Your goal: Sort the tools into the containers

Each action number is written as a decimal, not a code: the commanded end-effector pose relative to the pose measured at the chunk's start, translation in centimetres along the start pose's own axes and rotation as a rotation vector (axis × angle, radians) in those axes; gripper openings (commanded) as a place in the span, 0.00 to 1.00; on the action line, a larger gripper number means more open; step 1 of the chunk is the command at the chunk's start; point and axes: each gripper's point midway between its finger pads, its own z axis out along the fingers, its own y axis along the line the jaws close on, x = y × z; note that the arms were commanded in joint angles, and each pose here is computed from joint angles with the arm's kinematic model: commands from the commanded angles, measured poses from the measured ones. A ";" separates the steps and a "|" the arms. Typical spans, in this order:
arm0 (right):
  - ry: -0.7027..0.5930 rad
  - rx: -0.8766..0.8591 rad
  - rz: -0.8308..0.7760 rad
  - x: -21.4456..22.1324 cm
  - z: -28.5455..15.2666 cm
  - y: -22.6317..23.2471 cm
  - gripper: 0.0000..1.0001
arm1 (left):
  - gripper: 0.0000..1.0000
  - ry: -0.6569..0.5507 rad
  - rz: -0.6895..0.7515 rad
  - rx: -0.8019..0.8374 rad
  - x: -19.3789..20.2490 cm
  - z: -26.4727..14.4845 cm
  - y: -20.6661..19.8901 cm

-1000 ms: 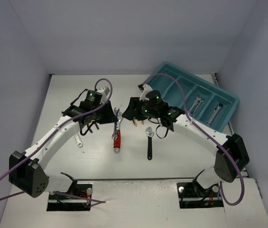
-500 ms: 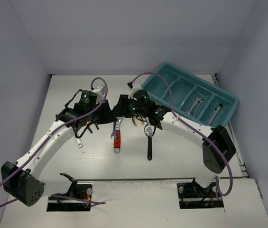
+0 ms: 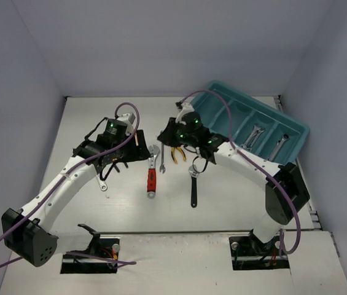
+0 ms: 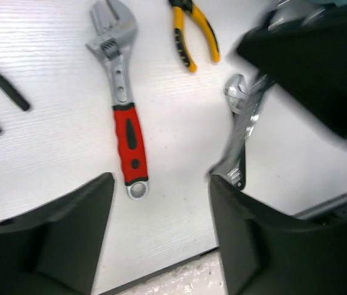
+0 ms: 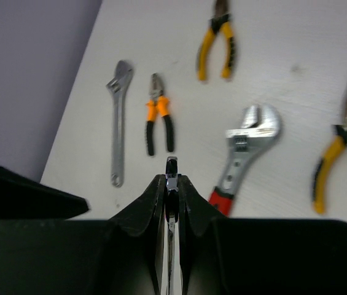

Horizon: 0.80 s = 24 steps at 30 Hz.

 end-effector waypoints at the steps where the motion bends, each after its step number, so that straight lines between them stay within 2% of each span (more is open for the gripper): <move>1: -0.233 0.116 -0.001 -9.2 -4.6 -4.7 0.00 | 0.66 -0.116 0.015 -0.088 -2.2 -2.1 1.4; 3: -0.287 0.246 0.001 -12.6 -7.2 -10.0 0.00 | 0.74 -0.122 0.017 -0.150 -1.9 -2.6 2.8; 7: -0.367 0.428 0.061 -17.4 -12.4 -18.9 0.00 | 0.75 -0.119 0.036 -0.234 -1.3 -3.4 4.6; 10: -0.369 0.566 0.093 -18.9 -15.4 -25.0 0.00 | 0.76 -0.115 0.044 -0.268 -0.9 -3.8 5.5; 15: -0.356 0.704 0.193 -18.9 -18.5 -33.0 0.00 | 0.77 -0.124 0.062 -0.318 -0.7 -4.6 6.7; 20: -0.276 0.792 0.244 -16.4 -17.2 -38.3 0.01 | 0.78 -0.123 0.071 -0.352 -0.6 -5.1 7.5; 24: -0.236 0.843 0.269 -14.8 -16.7 -40.9 0.11 | 0.79 -0.124 0.074 -0.375 -0.4 -5.4 8.0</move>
